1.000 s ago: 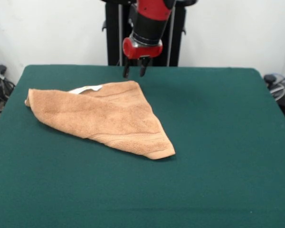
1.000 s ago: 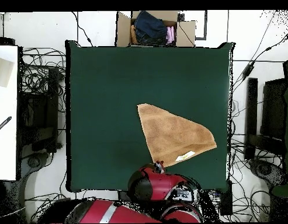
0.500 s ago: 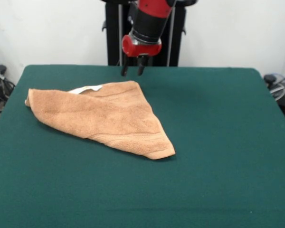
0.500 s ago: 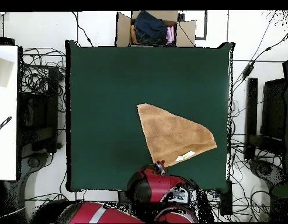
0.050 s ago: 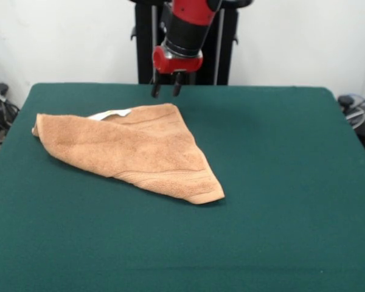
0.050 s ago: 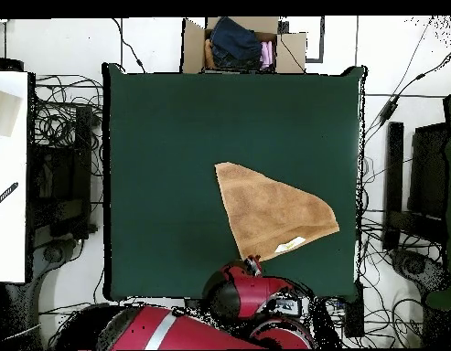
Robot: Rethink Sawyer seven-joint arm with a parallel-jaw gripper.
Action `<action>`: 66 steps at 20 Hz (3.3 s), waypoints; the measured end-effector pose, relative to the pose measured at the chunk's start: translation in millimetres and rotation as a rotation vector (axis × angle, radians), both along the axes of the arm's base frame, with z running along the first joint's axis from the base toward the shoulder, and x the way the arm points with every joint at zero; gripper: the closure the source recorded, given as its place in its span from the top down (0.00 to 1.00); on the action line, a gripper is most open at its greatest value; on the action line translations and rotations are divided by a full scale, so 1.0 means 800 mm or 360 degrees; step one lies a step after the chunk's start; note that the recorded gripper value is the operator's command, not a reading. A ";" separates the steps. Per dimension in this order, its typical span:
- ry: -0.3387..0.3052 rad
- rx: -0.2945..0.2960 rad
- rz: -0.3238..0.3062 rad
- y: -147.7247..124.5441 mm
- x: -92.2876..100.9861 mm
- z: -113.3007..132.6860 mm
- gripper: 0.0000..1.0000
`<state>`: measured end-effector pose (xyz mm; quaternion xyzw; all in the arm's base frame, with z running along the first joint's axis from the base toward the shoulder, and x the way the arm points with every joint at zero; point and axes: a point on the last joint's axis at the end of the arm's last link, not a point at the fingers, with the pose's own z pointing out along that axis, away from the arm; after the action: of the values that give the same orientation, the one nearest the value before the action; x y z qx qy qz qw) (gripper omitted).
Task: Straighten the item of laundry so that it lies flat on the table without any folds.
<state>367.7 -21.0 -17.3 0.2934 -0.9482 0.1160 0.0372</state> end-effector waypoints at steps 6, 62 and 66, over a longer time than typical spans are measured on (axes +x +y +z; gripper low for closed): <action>-0.0006 0.0009 0.0013 0.002 -0.006 -0.010 1.00; -0.0087 0.0163 -0.0190 -0.019 -0.043 -0.042 1.00; -0.0098 0.0237 -0.0265 -0.027 -0.045 -0.042 1.00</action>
<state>332.0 -42.9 -51.3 0.2118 -0.9760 0.0506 -0.0043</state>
